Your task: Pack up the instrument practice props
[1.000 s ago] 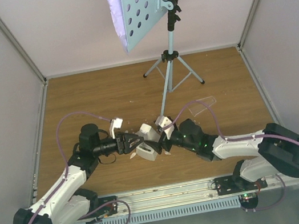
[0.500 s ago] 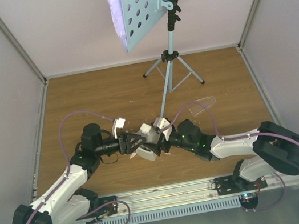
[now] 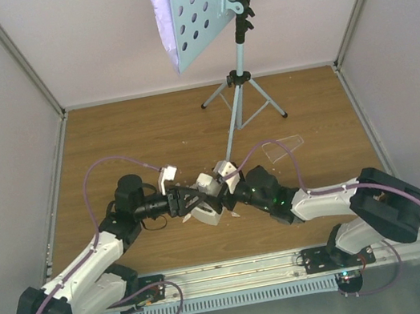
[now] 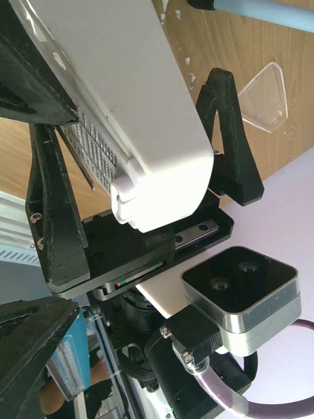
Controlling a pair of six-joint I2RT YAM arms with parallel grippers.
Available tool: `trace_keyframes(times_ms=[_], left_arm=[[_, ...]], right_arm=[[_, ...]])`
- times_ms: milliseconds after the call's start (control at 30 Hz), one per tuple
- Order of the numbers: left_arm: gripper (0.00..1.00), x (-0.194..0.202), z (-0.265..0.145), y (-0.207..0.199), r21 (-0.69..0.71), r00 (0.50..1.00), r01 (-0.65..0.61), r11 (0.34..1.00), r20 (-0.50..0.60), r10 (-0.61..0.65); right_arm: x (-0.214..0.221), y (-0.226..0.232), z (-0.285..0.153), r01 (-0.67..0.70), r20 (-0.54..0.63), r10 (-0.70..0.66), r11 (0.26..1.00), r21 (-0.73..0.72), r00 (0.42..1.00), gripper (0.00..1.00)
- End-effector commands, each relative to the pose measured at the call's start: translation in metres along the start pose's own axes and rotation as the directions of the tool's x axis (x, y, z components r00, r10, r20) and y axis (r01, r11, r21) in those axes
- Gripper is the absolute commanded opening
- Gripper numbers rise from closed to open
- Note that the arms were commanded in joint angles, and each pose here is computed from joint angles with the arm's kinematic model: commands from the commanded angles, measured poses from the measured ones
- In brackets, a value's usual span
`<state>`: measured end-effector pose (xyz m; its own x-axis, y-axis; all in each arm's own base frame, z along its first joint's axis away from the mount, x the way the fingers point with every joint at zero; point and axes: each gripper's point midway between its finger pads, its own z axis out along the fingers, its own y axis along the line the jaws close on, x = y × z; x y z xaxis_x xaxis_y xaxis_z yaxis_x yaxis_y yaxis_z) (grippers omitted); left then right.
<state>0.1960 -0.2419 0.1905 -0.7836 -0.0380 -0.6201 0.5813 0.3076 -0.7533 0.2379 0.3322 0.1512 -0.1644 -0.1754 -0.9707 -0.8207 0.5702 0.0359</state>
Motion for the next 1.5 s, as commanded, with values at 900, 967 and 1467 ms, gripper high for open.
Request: trace_keyframes(times_ms=[900,967,1467], left_arm=[[0.78,-0.019,-0.008,0.008,-0.121,0.995,-0.02,0.993,0.095,0.031],[0.78,-0.019,-0.008,0.007,-0.121,0.995,-0.022,0.992,0.097,0.034],[0.78,-0.017,-0.006,0.014,-0.134,0.995,-0.025,0.991,0.091,0.037]], right_arm=[[-0.006,-0.009,-0.019,-0.02,0.063,0.016,0.998,0.058,0.998,0.78],[-0.006,-0.01,-0.019,-0.027,0.066,0.023,0.998,0.063,0.998,0.76],[-0.007,-0.01,-0.02,-0.067,0.086,0.062,0.996,0.059,0.994,0.66]])
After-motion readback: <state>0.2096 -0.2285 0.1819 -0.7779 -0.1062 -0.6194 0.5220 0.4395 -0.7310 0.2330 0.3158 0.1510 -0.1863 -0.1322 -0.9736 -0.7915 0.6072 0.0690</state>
